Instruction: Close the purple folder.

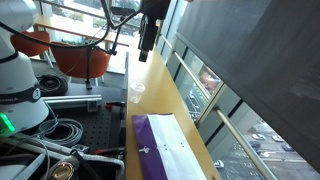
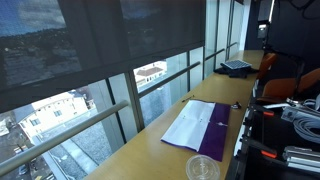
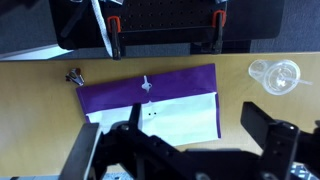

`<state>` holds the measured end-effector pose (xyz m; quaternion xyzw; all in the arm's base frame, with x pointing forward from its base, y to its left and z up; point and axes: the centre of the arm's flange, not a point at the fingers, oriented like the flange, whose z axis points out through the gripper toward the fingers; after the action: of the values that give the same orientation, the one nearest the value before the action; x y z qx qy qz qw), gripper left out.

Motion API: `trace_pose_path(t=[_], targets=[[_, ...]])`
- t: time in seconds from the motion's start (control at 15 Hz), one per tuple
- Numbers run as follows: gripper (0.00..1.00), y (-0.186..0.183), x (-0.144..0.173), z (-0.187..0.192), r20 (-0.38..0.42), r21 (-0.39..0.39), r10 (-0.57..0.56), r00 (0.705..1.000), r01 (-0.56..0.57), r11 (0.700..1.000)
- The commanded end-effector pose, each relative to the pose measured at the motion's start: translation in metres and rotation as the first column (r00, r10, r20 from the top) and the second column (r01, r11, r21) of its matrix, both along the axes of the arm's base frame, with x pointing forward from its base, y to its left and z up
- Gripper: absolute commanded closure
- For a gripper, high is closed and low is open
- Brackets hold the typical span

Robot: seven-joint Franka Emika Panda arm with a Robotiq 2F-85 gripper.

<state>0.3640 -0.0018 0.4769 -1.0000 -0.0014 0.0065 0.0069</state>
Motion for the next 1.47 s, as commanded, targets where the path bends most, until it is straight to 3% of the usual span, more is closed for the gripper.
trace_pose_path(t=[0.0,0.2,0.47,0.73,1.0,1.2,1.4], targets=[[0.0,0.0,0.0,0.0,0.0,0.0,0.0,1.0,0.0,1.0],[0.0,0.0,0.0,0.0,0.0,0.0,0.0,1.0,0.0,1.0],[0.0,-0.022,0.034,-0.026,-0.022,0.037,-0.028,0.999,0.028,0.999],[0.0,-0.052,0.095,-0.068,0.007,0.081,-0.049,0.999,0.048,0.996],[0.0,-0.079,0.166,-0.113,0.027,0.069,-0.093,0.995,0.091,0.993],[0.0,-0.107,0.215,-0.142,0.005,0.078,-0.137,0.991,0.136,0.988],[0.0,-0.148,0.258,-0.169,-0.027,0.143,-0.164,0.986,0.166,0.976]])
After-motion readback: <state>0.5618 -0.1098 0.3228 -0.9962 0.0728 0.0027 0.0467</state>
